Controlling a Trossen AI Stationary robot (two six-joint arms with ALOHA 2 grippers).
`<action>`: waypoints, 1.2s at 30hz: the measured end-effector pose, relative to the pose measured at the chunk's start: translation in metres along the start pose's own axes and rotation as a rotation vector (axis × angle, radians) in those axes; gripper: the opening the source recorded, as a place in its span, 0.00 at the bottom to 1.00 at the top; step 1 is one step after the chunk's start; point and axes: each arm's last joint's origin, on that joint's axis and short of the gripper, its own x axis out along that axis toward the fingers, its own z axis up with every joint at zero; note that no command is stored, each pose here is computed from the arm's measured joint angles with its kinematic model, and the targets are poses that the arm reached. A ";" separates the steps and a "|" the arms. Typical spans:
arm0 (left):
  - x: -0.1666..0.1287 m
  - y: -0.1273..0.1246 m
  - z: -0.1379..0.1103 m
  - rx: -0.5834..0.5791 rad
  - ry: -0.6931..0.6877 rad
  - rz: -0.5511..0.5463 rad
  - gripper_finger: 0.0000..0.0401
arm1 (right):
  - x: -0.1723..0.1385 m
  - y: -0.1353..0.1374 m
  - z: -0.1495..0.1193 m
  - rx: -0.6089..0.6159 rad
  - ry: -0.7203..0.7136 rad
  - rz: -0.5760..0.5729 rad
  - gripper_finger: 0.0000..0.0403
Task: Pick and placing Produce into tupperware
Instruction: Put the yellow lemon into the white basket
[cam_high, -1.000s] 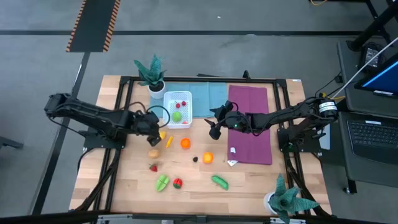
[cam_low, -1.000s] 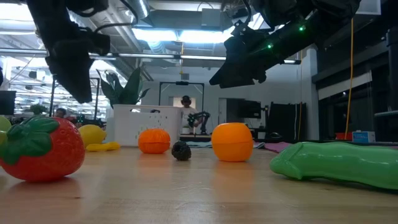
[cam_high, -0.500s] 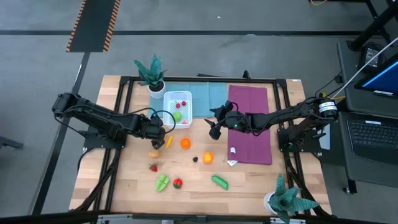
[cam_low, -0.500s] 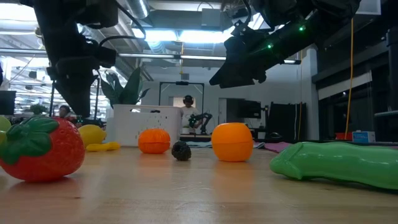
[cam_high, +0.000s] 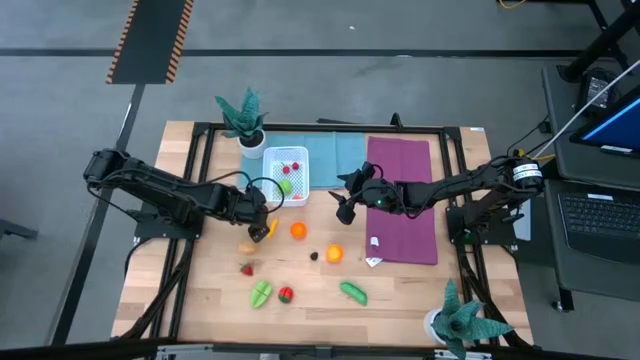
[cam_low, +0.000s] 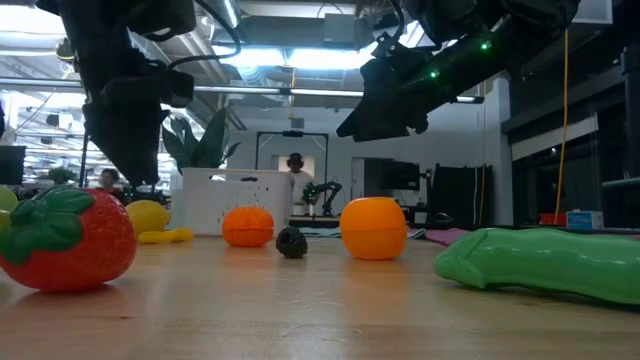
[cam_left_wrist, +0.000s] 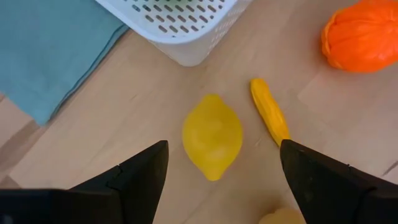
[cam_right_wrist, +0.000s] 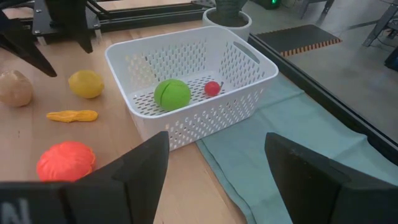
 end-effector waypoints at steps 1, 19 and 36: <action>0.000 0.000 0.000 0.001 0.001 0.001 0.74 | 0.000 0.000 0.000 0.000 0.000 0.000 0.66; 0.032 -0.011 0.001 0.070 0.041 0.081 0.74 | 0.000 0.000 0.000 0.001 -0.001 0.001 0.66; 0.060 -0.013 0.001 0.089 0.136 0.132 0.74 | 0.000 0.000 0.000 0.001 -0.001 0.001 0.66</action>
